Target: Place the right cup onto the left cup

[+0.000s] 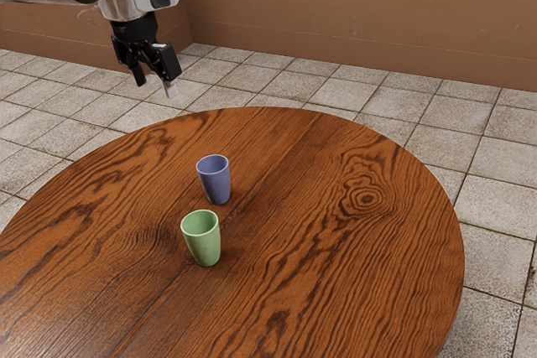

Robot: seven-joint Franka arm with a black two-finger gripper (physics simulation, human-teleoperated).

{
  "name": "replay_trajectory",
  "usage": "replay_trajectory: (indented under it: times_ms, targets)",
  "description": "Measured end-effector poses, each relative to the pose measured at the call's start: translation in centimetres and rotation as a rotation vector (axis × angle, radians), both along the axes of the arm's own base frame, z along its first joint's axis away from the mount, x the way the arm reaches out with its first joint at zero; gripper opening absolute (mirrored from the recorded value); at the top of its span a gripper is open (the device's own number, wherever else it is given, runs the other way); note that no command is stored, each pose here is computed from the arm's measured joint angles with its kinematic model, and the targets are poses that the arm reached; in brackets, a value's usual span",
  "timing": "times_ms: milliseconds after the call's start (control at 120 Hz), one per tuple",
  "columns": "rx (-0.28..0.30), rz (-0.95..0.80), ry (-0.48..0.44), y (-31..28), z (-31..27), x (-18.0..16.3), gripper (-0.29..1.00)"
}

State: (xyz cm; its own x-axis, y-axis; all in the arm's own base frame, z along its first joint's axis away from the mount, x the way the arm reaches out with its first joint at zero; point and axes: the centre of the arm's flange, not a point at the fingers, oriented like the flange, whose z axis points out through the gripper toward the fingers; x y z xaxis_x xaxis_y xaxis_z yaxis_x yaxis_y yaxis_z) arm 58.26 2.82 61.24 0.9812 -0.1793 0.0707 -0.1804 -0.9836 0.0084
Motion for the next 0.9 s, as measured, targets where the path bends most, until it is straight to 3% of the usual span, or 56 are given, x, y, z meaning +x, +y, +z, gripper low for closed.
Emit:
replay_trajectory:
  times_ms: [342, 567, 900]
  targets:
    - [-0.006, 0.001, 0.020, 0.0, -1.0, -0.8, 0.70]
    - [-0.061, 0.006, 0.102, -0.6, -6.4, -4.4, 0.70]
    - [-0.055, 0.017, 0.114, -1.9, -17.1, -5.9, 0.70]
